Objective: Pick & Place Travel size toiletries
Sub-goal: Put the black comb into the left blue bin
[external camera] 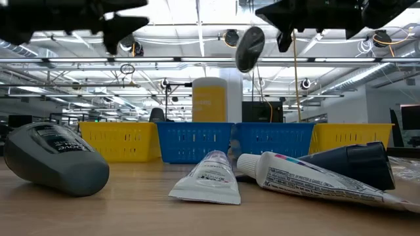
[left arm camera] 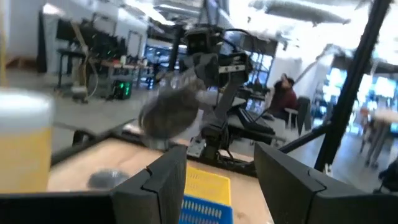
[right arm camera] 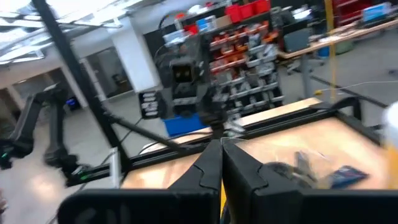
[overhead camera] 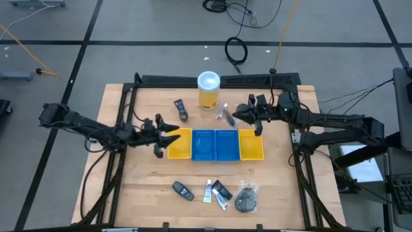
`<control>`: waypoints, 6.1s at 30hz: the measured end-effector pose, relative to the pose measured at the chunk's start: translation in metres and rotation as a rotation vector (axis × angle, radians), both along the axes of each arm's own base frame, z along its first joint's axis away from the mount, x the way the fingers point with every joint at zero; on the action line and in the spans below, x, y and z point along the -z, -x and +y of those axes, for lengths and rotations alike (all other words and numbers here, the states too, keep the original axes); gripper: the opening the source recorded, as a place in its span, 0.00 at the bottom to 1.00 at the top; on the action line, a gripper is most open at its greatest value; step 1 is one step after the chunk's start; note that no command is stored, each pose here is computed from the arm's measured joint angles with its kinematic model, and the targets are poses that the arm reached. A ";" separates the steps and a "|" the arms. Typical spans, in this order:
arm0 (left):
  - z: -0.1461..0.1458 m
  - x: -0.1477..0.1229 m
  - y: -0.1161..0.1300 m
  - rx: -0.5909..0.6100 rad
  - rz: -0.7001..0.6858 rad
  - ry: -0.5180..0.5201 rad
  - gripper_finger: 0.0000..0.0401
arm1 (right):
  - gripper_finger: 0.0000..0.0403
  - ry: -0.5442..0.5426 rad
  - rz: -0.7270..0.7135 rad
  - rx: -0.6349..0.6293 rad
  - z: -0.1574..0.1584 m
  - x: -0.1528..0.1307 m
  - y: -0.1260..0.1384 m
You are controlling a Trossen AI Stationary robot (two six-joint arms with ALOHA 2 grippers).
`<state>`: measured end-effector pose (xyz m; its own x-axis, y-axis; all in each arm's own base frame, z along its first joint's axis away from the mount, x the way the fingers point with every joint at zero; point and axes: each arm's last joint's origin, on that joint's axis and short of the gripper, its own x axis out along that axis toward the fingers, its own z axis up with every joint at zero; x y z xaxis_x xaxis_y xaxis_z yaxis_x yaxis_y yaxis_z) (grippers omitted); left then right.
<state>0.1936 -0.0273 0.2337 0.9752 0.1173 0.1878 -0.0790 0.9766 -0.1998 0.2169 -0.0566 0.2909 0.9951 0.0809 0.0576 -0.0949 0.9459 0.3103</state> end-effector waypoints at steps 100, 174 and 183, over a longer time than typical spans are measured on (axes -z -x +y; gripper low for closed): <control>0.015 -0.013 -0.133 -0.085 0.758 0.173 0.04 | 0.24 0.239 0.180 0.063 0.054 0.016 -0.003; -0.006 0.014 -0.155 -0.157 0.696 0.236 0.26 | 0.39 -0.048 0.807 0.590 -0.065 0.097 0.014; -0.006 0.014 -0.155 -0.156 0.699 0.228 0.26 | 0.50 -0.152 0.936 0.709 -0.104 0.127 0.028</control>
<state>0.3486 -0.0335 0.2198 0.8270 0.2258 -0.5149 -0.3959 0.8841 -0.2482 0.1892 -0.1602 0.1634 0.4749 -0.4513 -0.7555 0.7600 0.6431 0.0936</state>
